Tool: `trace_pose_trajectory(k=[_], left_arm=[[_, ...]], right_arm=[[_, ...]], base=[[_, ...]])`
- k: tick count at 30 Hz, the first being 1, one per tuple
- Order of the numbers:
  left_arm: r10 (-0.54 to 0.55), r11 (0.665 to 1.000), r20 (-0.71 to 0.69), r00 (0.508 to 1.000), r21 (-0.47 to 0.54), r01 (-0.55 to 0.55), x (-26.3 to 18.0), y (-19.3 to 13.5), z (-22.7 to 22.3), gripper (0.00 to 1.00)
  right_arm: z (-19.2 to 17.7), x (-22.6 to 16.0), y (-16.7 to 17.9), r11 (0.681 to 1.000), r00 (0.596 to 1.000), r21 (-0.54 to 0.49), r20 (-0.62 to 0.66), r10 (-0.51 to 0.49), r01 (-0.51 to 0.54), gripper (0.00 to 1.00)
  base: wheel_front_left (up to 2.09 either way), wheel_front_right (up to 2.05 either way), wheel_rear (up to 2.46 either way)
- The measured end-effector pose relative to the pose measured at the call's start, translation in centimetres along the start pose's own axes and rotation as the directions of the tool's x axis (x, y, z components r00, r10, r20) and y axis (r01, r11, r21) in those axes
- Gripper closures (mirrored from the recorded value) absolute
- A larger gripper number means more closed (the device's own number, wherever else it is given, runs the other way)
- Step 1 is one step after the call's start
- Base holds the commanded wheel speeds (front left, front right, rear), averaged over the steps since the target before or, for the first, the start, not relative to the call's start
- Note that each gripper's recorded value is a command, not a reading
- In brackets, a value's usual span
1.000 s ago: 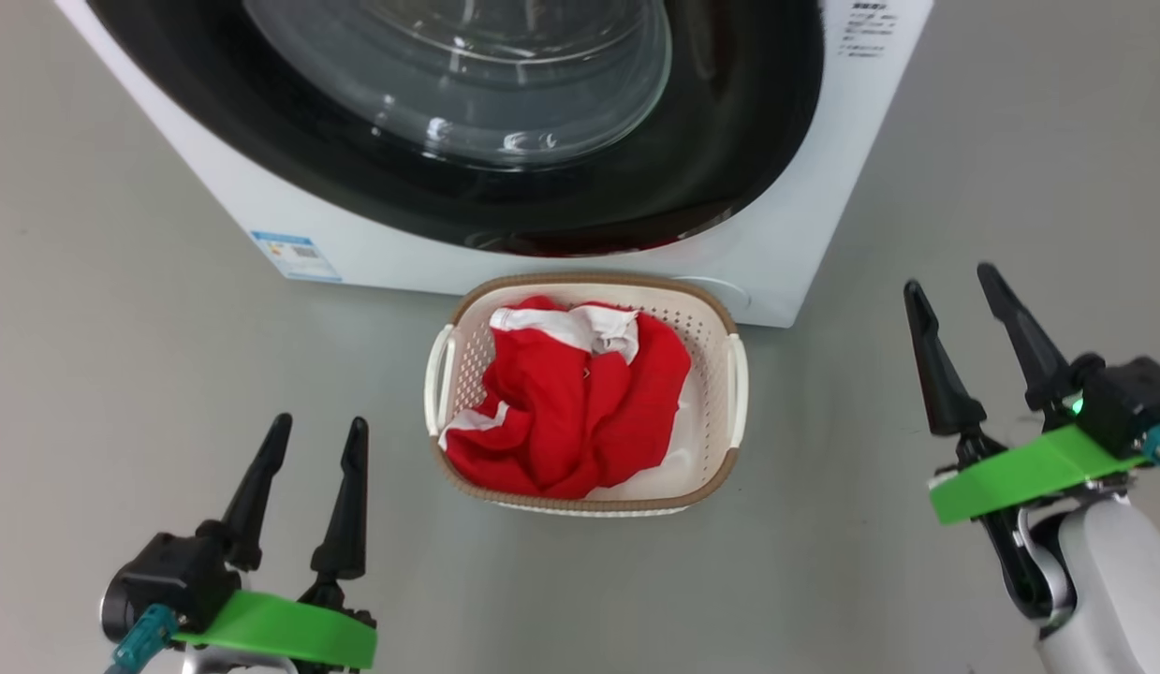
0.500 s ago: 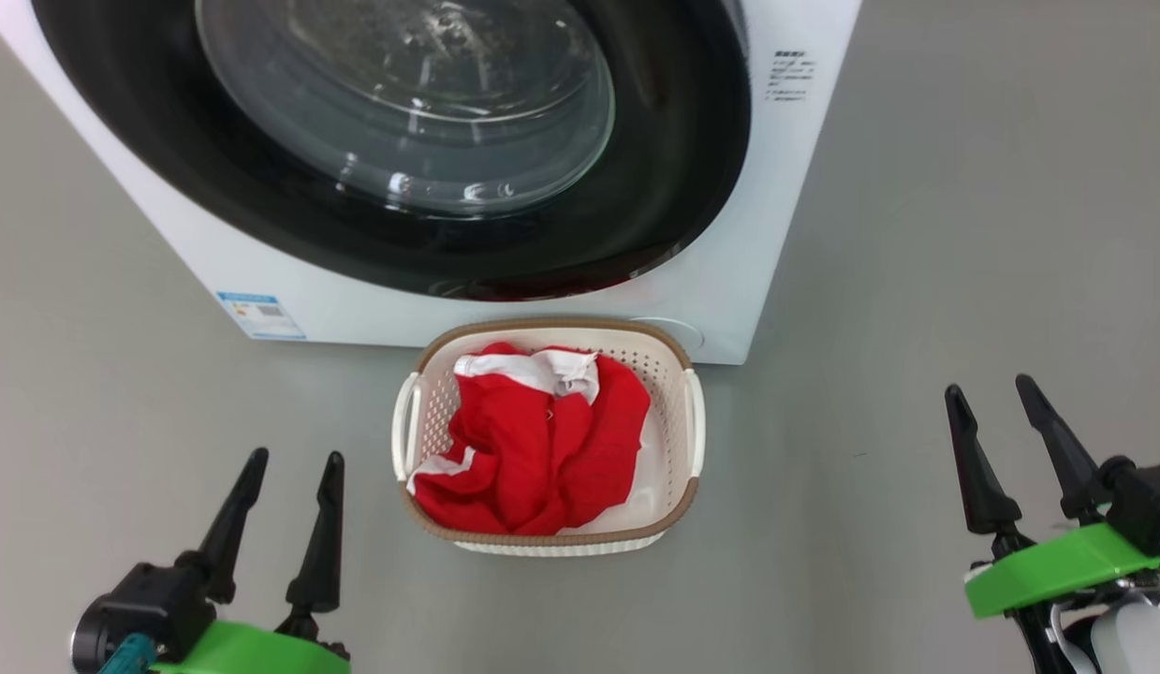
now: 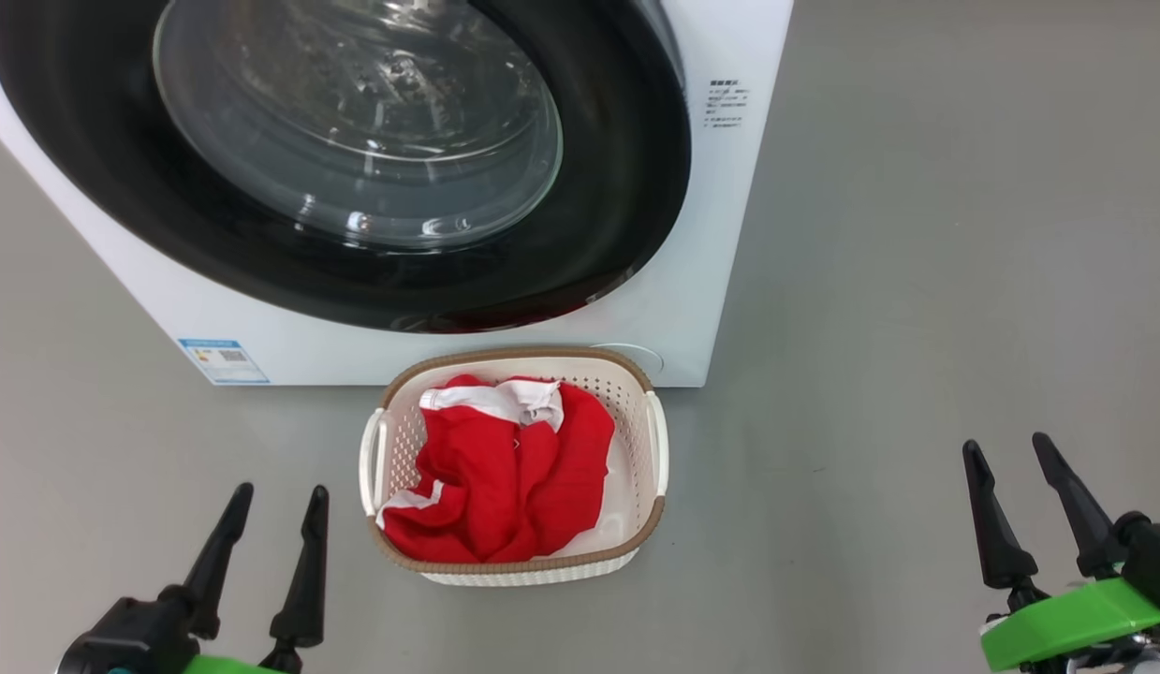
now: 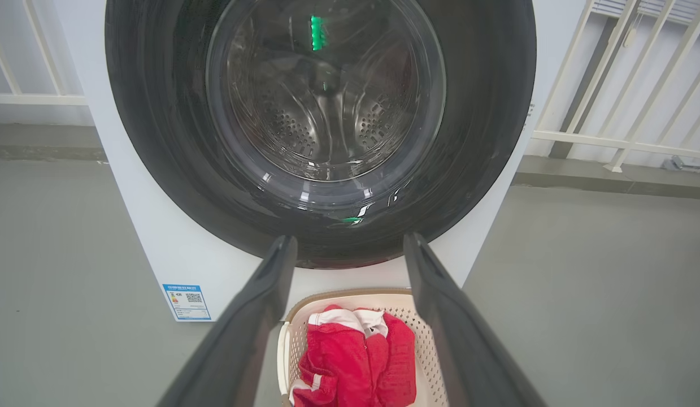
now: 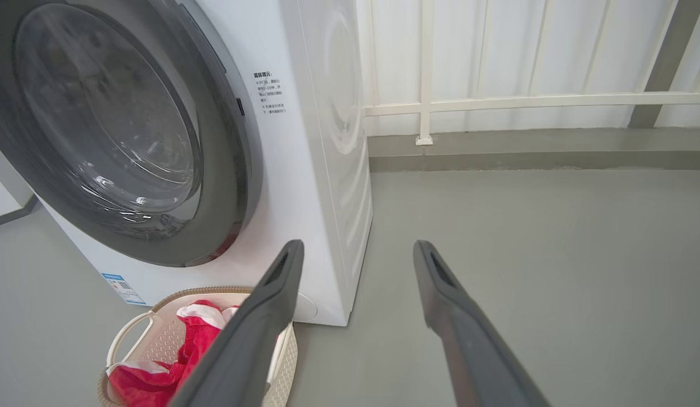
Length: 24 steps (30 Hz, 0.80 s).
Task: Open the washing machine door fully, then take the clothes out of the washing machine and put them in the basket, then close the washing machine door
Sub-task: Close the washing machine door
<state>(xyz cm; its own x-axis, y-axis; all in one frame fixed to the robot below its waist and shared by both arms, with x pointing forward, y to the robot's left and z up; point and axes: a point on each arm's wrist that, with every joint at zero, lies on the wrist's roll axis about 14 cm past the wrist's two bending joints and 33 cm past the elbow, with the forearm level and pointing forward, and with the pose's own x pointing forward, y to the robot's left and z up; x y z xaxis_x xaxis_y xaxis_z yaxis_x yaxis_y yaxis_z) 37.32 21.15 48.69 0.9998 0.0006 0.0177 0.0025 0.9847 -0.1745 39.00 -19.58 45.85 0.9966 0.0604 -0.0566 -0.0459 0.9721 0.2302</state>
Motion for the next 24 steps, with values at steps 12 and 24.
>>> trace_pose_trajectory(k=[12,24], left_arm=[[0.012,1.0,0.0,1.0,0.002,-0.012,-0.8,0.5,0.0,0.0],[0.027,1.0,0.003,1.0,0.005,-0.027,-2.0,1.1,0.2,0.0]], right_arm=[[0.2,-2.2,-1.8,0.998,0.998,0.001,0.004,-0.06,0.06,0.0],[-0.1,-4.5,-3.1,0.994,0.994,0.004,-0.004,-0.11,0.11,0.0]], base=[[0.0,0.0,0.0],[0.0,0.0,0.0]])
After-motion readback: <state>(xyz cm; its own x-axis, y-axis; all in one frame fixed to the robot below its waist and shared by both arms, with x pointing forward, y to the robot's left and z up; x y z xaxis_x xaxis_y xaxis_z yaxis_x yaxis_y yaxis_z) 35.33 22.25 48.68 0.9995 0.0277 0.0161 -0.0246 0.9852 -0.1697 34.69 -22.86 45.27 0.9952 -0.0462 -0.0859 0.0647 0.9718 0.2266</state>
